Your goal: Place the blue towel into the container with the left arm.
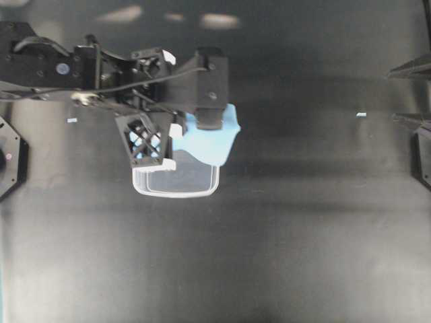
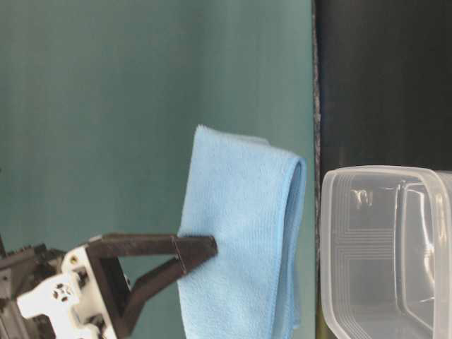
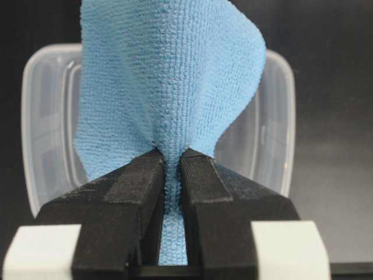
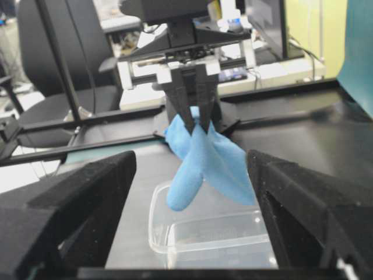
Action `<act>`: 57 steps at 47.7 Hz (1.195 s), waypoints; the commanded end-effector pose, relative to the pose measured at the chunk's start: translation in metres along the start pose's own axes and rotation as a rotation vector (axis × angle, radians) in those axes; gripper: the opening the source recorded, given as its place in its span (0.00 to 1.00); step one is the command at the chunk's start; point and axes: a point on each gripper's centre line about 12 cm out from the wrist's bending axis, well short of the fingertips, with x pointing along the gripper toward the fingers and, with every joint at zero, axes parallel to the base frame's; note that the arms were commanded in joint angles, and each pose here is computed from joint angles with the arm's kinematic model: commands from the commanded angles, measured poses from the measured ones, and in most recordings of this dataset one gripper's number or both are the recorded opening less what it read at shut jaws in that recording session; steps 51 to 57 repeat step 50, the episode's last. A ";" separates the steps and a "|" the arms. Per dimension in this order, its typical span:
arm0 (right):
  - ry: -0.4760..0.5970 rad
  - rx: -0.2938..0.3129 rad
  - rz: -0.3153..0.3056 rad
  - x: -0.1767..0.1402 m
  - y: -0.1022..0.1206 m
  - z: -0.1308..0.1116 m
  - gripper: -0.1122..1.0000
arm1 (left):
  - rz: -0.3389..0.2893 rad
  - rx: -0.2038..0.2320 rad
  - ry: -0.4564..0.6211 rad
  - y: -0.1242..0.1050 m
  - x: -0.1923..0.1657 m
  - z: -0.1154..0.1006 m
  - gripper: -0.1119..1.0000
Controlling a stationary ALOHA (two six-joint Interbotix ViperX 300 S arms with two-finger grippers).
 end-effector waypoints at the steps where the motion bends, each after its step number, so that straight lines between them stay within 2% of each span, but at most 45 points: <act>1: -0.023 0.006 0.003 0.001 0.001 0.008 0.78 | 0.006 -0.004 -0.055 0.003 -0.014 0.000 0.15; 14: -0.015 0.006 0.000 0.002 0.001 0.006 0.78 | 0.007 -0.013 -0.041 0.005 -0.004 -0.015 0.15; 35: -0.014 0.006 0.002 0.002 0.001 0.006 0.78 | 0.013 -0.021 -0.064 0.008 -0.003 -0.016 0.17; 39: -0.014 0.006 0.002 0.002 0.001 0.006 0.78 | 0.013 -0.026 -0.059 0.009 -0.002 -0.018 0.33; 45: -0.017 0.006 0.002 0.002 0.001 0.006 0.78 | 0.013 -0.027 -0.059 0.009 -0.002 -0.018 0.68; 49: -0.018 0.006 0.001 0.002 0.001 0.007 0.78 | 0.013 -0.027 -0.067 0.008 -0.003 -0.016 0.86; 50: -0.018 0.006 0.002 0.002 0.001 0.007 0.78 | 0.013 -0.026 -0.070 0.008 -0.004 -0.015 0.89; 57: -0.018 0.006 0.002 0.002 0.001 0.007 0.78 | 0.013 -0.026 -0.070 0.008 -0.004 -0.015 0.89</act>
